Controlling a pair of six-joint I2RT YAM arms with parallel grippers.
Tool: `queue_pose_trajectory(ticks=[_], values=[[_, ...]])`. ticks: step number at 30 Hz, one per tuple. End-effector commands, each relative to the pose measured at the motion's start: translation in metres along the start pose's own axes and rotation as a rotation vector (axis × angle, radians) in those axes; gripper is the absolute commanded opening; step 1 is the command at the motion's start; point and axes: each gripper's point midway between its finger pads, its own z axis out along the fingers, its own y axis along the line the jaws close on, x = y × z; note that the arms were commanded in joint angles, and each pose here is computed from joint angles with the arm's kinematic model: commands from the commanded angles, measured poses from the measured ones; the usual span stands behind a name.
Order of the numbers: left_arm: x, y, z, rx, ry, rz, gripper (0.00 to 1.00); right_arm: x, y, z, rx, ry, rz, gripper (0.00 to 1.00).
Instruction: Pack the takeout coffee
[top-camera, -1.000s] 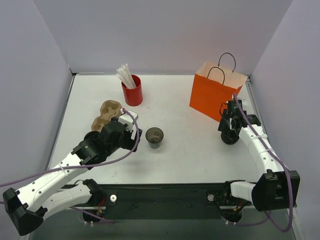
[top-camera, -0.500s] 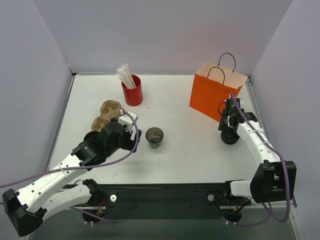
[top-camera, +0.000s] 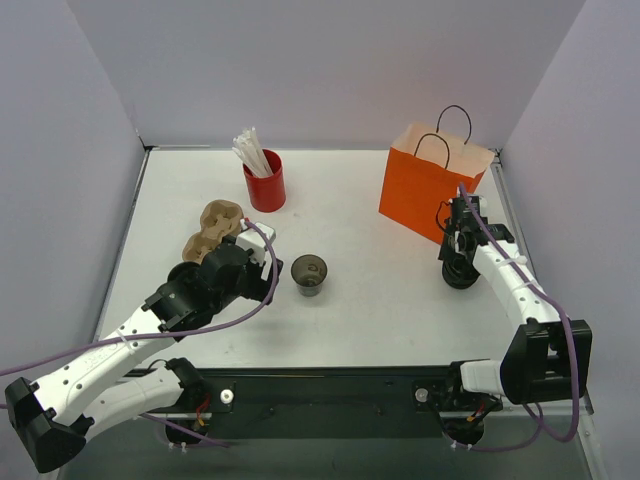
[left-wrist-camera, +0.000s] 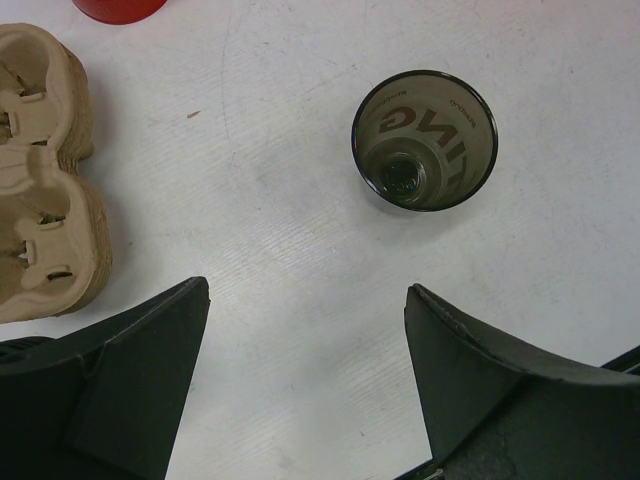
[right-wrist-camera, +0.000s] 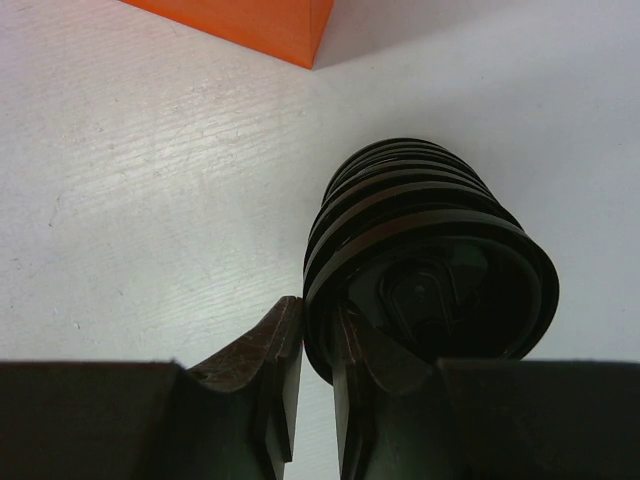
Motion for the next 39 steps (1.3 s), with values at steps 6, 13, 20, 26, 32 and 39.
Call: queue_pose_trajectory(ticks=[6, 13, 20, 26, 32, 39], values=[[-0.012, 0.000, 0.000, 0.001, -0.048, -0.003, 0.88, -0.019, -0.005, -0.015, 0.003, -0.069, 0.017, 0.15], [-0.008, -0.004, 0.006, 0.015, -0.023, 0.010, 0.88, -0.026, -0.005, -0.026, -0.004, -0.084, 0.026, 0.16], [-0.009, -0.005, 0.009, 0.013, -0.020, 0.006, 0.82, -0.027, 0.003, -0.044, -0.066, -0.081, 0.045, 0.16], [-0.011, -0.014, 0.005, 0.069, -0.033, 0.015, 0.78, -0.031, 0.072, -0.097, -0.434, -0.135, -0.035, 0.16], [-0.029, -0.040, -0.008, 0.226, -0.092, -0.003, 0.74, -0.027, 0.140, -0.184, -0.837, -0.241, -0.112, 0.16], [-0.047, -0.092, -0.034, 0.526, -0.111, -0.100, 0.71, -0.012, 0.195, -0.292, -1.552, -0.331, -0.044, 0.16]])
